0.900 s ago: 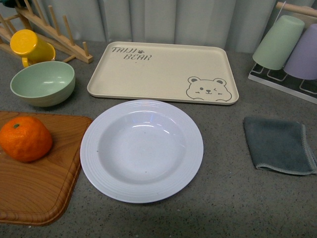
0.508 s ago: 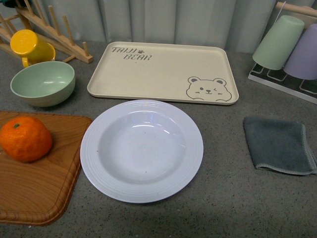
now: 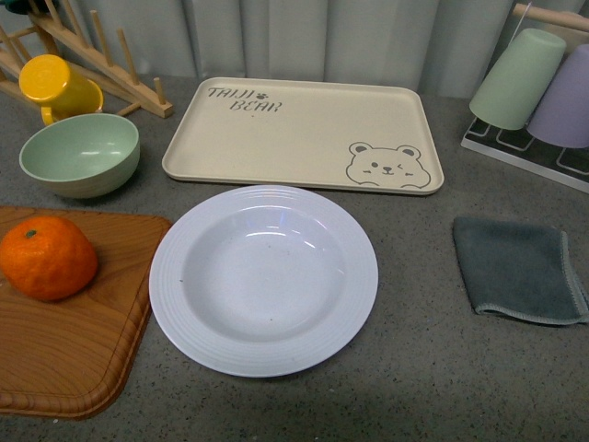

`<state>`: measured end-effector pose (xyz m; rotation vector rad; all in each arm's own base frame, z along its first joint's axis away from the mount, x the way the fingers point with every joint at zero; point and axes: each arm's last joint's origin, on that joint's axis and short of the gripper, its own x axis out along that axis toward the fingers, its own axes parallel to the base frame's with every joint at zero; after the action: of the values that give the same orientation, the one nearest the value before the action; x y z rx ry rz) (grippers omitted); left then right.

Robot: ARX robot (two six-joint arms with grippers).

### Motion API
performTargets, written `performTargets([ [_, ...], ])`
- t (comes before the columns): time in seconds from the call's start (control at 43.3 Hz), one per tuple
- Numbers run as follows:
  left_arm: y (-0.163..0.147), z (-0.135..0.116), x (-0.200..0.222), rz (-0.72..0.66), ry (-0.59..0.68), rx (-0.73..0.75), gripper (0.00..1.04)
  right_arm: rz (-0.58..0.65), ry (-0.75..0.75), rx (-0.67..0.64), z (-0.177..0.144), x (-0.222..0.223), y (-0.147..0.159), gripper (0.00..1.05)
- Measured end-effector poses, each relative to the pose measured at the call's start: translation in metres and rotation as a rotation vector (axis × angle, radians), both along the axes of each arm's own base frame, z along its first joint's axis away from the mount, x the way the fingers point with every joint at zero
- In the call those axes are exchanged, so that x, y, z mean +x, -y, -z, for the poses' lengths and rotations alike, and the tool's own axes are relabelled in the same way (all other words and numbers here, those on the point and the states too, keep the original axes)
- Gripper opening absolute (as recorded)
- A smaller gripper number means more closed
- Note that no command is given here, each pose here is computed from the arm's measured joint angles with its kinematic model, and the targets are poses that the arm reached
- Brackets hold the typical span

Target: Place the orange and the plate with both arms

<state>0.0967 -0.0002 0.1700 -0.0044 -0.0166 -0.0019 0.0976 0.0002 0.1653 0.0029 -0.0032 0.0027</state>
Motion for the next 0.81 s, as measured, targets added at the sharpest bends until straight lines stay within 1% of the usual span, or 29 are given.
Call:
performTargets([
  [0.808, 0.0, 0.0, 0.0, 0.0, 0.0, 0.0, 0.98, 0.0, 0.0, 0.0, 0.0, 0.0, 0.0, 0.95],
])
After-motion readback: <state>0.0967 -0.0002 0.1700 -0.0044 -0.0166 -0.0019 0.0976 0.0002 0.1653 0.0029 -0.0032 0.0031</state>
